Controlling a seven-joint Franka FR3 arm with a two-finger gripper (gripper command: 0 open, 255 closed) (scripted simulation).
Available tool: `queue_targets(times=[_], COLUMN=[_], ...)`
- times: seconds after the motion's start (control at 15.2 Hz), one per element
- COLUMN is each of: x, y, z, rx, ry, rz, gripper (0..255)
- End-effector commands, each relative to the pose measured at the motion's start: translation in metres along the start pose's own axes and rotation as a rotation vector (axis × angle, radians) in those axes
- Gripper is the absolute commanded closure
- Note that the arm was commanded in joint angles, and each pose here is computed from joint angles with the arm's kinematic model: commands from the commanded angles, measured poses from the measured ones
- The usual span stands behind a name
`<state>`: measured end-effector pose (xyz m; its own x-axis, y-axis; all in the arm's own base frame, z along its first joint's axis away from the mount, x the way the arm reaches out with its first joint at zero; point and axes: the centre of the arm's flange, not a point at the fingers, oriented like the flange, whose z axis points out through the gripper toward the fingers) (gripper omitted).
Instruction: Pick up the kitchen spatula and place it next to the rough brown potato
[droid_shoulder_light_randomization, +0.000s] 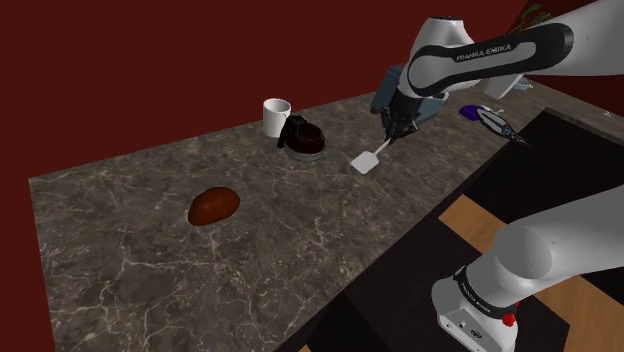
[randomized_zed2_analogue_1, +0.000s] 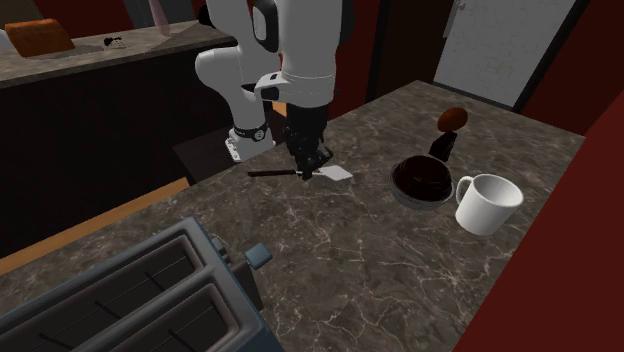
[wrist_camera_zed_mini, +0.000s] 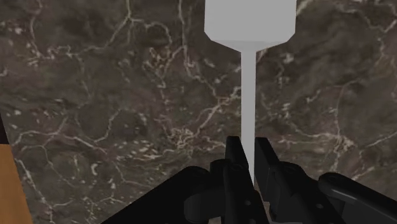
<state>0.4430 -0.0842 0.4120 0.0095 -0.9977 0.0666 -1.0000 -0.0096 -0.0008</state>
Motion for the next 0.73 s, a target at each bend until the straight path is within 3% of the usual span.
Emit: queue_targets(times=[0.0,0.66], x=[0.000,0.004], y=[0.000,0.000], z=[-0.011,-0.064], rx=[0.000,0.000], ry=[0.000,0.000], rz=[0.000,0.000], gripper=[255,255])
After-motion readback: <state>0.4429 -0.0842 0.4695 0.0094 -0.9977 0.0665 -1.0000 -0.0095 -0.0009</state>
